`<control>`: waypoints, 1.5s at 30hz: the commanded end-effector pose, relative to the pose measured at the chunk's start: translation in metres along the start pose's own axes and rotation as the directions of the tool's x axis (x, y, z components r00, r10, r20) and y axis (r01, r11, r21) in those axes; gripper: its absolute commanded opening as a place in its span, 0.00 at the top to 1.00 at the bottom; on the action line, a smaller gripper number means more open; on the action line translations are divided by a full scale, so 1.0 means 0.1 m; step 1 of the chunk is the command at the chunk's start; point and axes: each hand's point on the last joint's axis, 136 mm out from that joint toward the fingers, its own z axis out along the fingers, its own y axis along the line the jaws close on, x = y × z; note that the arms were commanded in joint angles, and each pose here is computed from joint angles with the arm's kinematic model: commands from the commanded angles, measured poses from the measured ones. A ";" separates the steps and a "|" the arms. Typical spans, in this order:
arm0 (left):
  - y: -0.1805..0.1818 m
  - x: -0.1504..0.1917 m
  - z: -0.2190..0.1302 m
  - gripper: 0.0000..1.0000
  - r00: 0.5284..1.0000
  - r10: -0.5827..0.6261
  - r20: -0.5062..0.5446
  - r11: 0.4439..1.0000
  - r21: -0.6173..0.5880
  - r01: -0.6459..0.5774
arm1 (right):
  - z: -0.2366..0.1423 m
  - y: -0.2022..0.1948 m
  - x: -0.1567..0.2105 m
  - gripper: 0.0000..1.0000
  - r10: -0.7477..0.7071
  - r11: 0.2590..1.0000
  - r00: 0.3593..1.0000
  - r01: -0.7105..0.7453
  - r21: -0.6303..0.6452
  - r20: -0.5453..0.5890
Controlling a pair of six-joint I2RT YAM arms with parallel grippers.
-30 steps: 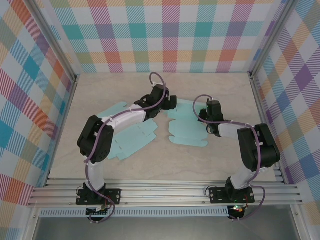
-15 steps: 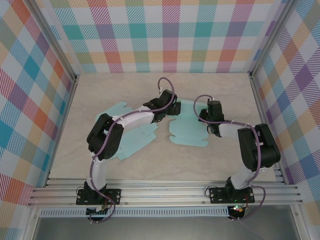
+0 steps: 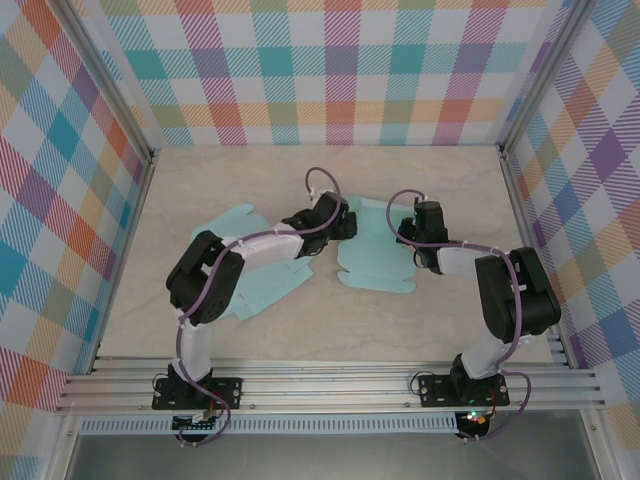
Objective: Fold the paper box
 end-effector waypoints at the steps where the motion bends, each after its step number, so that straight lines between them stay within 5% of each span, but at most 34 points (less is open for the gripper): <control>1: 0.03 -0.09 -0.34 0.09 0.989 -0.132 0.061 0.990 0.051 0.129 | -0.02 0.06 0.02 1.00 -0.018 0.999 1.000 0.018 -0.029 -0.005; 9: -0.01 0.25 -0.48 0.18 0.977 -0.211 -0.041 0.959 0.182 0.215 | -0.01 0.07 0.02 1.00 -0.022 0.999 1.000 0.022 -0.038 -0.008; 23: -0.44 0.28 -0.10 0.34 0.970 -0.222 -0.099 0.930 0.277 0.241 | -0.03 0.08 0.02 1.00 -0.026 0.999 1.000 0.025 -0.043 -0.002; 28: -0.44 0.26 -0.01 0.36 0.971 -0.225 -0.085 0.934 0.266 0.239 | -0.03 0.08 0.02 1.00 -0.026 0.999 1.000 0.026 -0.046 0.000; 34: -0.53 0.16 -0.04 0.54 0.976 -0.212 -0.051 0.931 0.293 0.218 | -0.03 0.08 0.03 1.00 -0.025 0.999 1.000 0.025 -0.048 0.000; 45: -0.72 0.03 -0.04 0.59 0.990 -0.141 -0.004 0.940 0.315 0.135 | -0.03 0.09 0.03 1.00 -0.028 0.998 1.000 0.028 -0.053 0.000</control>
